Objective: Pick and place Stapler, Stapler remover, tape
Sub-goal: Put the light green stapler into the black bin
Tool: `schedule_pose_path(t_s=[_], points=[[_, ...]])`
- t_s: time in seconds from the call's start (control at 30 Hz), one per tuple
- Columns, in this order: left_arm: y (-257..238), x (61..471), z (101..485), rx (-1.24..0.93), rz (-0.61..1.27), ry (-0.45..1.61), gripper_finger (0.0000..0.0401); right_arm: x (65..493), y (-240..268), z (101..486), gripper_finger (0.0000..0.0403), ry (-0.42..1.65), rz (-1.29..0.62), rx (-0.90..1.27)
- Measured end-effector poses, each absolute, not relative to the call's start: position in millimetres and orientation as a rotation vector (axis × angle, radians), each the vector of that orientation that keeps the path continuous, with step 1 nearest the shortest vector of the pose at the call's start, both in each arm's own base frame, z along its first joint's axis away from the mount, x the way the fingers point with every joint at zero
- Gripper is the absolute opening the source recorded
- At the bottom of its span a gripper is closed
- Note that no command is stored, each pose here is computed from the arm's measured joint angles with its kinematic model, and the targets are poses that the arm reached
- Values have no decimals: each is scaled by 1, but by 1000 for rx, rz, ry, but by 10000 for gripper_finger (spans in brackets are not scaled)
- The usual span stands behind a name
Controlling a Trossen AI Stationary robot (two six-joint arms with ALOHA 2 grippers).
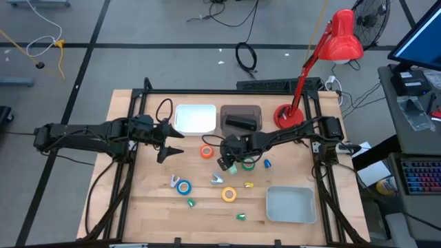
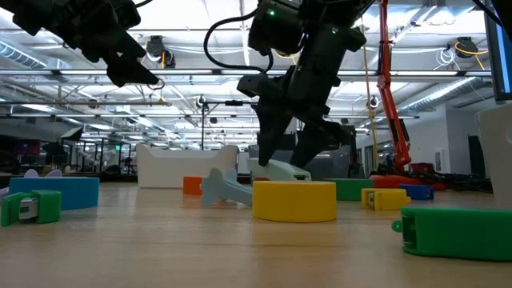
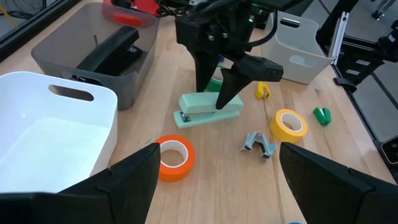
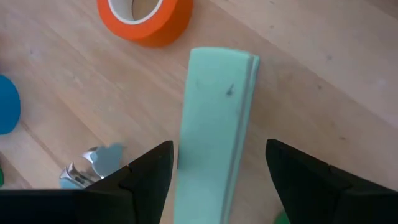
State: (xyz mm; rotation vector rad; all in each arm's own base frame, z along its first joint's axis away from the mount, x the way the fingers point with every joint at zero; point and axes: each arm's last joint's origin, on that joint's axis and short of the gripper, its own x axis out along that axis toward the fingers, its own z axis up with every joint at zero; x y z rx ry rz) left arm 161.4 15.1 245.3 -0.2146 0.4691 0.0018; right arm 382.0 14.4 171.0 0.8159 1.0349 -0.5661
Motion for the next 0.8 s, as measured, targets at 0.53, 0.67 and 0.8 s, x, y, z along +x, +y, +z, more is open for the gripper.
schedule_pose_path(t_s=[0.53,0.67,0.8], points=[[15,161,245,-201,-1,469,333,377,21,169,248,1087,-586,797],[15,161,245,-200,-2,469,333,377,21,169,228,1082,-585,798],[15,161,245,-196,-3,469,333,377,21,169,200,1082,-585,798]])
